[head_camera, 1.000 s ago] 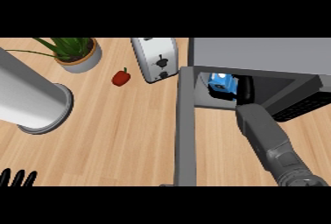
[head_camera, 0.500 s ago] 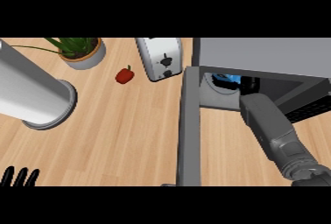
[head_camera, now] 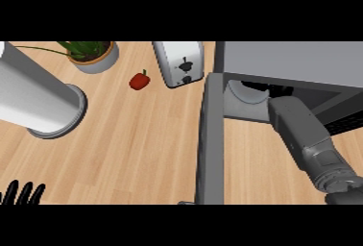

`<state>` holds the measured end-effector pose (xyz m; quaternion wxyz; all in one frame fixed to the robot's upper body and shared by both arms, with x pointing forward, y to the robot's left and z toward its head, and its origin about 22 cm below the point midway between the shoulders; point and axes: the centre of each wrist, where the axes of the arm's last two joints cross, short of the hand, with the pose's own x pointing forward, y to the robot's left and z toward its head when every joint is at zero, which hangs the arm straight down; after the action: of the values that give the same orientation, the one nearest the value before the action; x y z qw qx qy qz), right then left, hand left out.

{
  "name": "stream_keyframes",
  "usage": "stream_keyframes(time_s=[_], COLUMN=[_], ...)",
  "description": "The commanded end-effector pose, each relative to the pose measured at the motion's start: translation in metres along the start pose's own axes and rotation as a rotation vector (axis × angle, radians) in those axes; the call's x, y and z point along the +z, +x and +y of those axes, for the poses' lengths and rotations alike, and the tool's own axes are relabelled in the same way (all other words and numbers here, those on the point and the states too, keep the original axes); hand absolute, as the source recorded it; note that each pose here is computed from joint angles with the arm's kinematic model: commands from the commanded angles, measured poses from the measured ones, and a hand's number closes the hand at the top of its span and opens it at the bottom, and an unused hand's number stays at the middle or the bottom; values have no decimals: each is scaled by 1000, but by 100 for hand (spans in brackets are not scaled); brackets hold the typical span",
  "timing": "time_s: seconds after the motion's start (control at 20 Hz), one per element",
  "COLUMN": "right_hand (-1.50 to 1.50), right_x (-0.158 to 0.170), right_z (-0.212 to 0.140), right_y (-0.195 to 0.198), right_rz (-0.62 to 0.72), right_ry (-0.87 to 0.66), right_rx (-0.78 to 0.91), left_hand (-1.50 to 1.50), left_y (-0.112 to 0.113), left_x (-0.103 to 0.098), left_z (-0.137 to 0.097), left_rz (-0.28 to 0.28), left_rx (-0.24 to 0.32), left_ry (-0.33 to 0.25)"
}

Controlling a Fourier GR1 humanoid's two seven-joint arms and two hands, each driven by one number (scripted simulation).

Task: Pick up the milk, place it into the microwave and close the microwave

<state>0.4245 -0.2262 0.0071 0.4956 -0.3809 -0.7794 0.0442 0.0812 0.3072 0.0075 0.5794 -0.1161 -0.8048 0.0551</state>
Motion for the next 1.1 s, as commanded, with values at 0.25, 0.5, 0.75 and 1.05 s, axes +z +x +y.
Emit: stream_keyframes(time_s=[0.25, 0.5, 0.75, 1.05], right_hand=[150, -150, -150, -150], right_x=[-9, 41, 43, 20], right_z=[3, -52, -46, 8], right_y=[10, -73, -70, -8], right_rz=[-21, 293, 258, -4], right_ry=[-138, -207, -180, 130], right_rx=[124, 517, 607, 369], left_hand=[-150, -150, -150, -150], left_y=[-1, 0, -2, -9], left_x=[-6, -11, -20, -21], left_z=[3, 2, 2, 6], left_rz=[7, -25, -16, 3], left_rx=[-1, -7, -20, -14], left_ry=[-26, -30, -45, -46])
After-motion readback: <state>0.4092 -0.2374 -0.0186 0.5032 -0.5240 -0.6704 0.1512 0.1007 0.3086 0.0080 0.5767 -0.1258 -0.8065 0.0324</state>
